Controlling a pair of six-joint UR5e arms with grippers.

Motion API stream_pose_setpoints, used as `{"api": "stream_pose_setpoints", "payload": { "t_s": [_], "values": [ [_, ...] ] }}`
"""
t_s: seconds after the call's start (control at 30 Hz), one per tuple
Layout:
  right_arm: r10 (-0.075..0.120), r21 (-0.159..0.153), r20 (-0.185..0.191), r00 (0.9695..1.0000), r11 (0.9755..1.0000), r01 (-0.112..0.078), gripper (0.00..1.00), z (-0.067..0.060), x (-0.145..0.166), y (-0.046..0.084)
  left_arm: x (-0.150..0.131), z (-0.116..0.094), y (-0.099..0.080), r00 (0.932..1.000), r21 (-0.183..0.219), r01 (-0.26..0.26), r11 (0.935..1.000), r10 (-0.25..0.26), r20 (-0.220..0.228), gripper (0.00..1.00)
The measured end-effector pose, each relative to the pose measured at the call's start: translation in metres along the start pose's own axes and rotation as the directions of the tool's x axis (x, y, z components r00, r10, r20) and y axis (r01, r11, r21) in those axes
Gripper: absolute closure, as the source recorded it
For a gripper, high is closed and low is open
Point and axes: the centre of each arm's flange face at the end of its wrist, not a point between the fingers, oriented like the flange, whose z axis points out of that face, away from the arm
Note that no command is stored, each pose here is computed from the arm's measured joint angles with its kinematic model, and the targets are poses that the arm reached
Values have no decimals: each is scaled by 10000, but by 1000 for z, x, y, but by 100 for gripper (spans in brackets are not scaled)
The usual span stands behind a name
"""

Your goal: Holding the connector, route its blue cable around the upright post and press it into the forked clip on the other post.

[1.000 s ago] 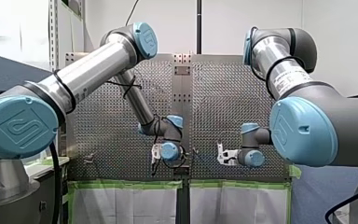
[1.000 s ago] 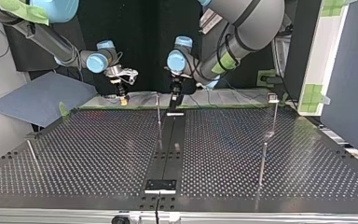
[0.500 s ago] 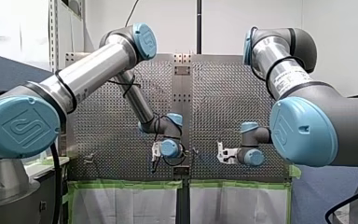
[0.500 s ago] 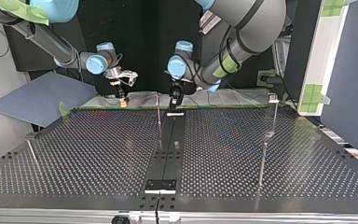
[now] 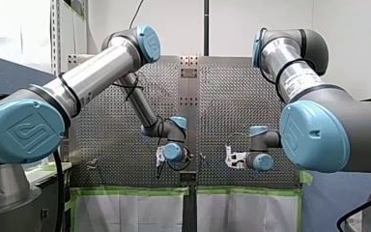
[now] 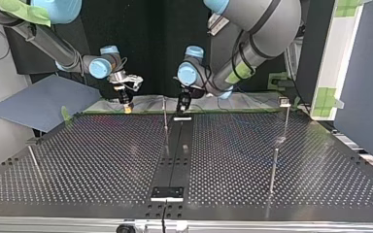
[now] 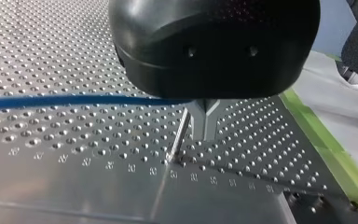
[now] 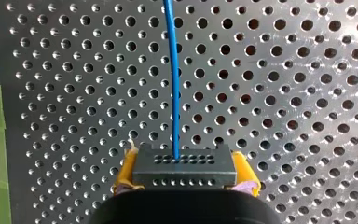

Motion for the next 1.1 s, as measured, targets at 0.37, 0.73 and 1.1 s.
{"api": "stream_pose_setpoints", "payload": {
  "t_s": [0.37,0.73,1.1],
  "values": [
    [5,-101,17,10000,9999,-5,100,6,5,4,-5,7,7,9999,37,135,9999,-135,-99,98],
    [6,-99,22,10000,10000,-5,100,6,6,4,-5,6,6,9997,59,94,9999,-92,-218,82],
    [5,-58,23,10000,10000,-5,100,6,6,3,-4,2,-4,9992,667,-16,9978,43,-402,38]
  ]
}}
